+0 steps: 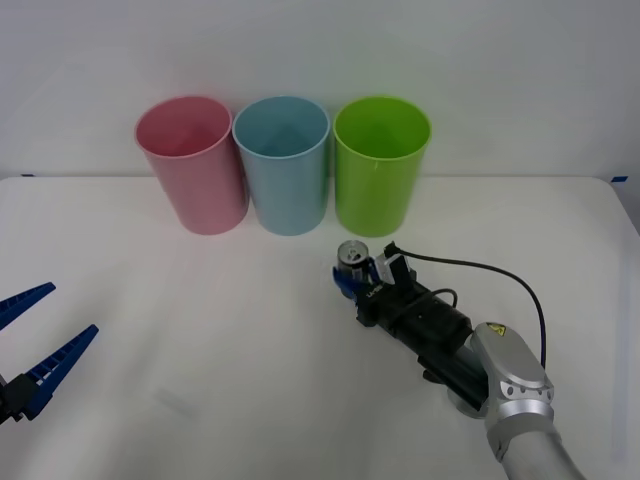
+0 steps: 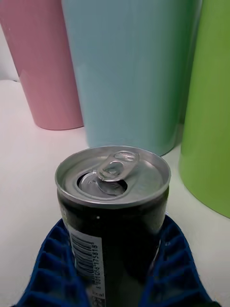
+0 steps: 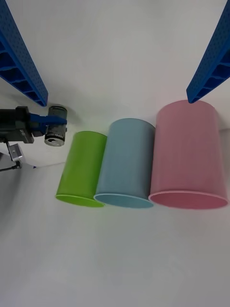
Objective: Grasp the object on the table and drop it into the matching bin: aluminum can to the light blue bin, PET bottle to the pink bin.
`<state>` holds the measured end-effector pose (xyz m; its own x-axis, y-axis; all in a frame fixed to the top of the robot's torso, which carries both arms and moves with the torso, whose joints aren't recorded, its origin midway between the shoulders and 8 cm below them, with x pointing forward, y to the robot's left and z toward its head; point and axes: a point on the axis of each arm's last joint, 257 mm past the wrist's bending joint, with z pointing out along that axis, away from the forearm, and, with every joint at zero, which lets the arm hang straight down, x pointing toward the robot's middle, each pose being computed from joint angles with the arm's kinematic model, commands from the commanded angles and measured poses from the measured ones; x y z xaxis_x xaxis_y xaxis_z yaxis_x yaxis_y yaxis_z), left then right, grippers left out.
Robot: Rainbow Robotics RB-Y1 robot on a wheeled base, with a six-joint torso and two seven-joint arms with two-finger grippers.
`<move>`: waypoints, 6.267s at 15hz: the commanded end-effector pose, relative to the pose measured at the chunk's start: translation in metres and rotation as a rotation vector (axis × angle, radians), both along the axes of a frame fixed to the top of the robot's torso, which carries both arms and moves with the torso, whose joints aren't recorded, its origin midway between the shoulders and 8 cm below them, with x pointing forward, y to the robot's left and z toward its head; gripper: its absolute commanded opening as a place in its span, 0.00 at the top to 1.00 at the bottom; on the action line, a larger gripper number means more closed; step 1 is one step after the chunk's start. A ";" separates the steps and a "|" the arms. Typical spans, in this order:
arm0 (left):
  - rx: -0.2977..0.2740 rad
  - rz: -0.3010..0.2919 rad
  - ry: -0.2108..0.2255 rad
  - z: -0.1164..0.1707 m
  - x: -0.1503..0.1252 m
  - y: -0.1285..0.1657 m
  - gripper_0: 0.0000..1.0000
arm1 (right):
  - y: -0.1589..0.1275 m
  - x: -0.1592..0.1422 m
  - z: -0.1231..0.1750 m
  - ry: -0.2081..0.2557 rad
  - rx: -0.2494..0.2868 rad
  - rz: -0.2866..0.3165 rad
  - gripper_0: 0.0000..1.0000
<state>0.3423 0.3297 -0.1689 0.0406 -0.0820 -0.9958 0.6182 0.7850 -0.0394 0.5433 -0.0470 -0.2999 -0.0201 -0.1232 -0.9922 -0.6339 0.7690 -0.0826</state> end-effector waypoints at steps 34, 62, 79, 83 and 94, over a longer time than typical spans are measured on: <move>0.000 0.000 0.000 0.000 0.000 0.000 0.00 | -0.021 -0.070 0.240 -0.111 0.373 0.168 1.00; 0.000 0.000 0.000 0.000 0.000 0.000 0.00 | 0.036 0.137 0.283 -0.083 0.271 -0.114 1.00; 0.000 0.000 0.000 0.000 0.000 0.000 0.00 | 0.101 0.120 0.274 -0.053 0.268 -0.020 1.00; 0.000 0.000 0.000 0.000 0.000 0.000 0.00 | 0.103 0.119 0.273 -0.053 0.264 -0.016 1.00; 0.000 0.000 0.000 0.000 0.000 0.000 0.00 | 0.103 0.119 0.275 -0.071 0.247 -0.014 0.00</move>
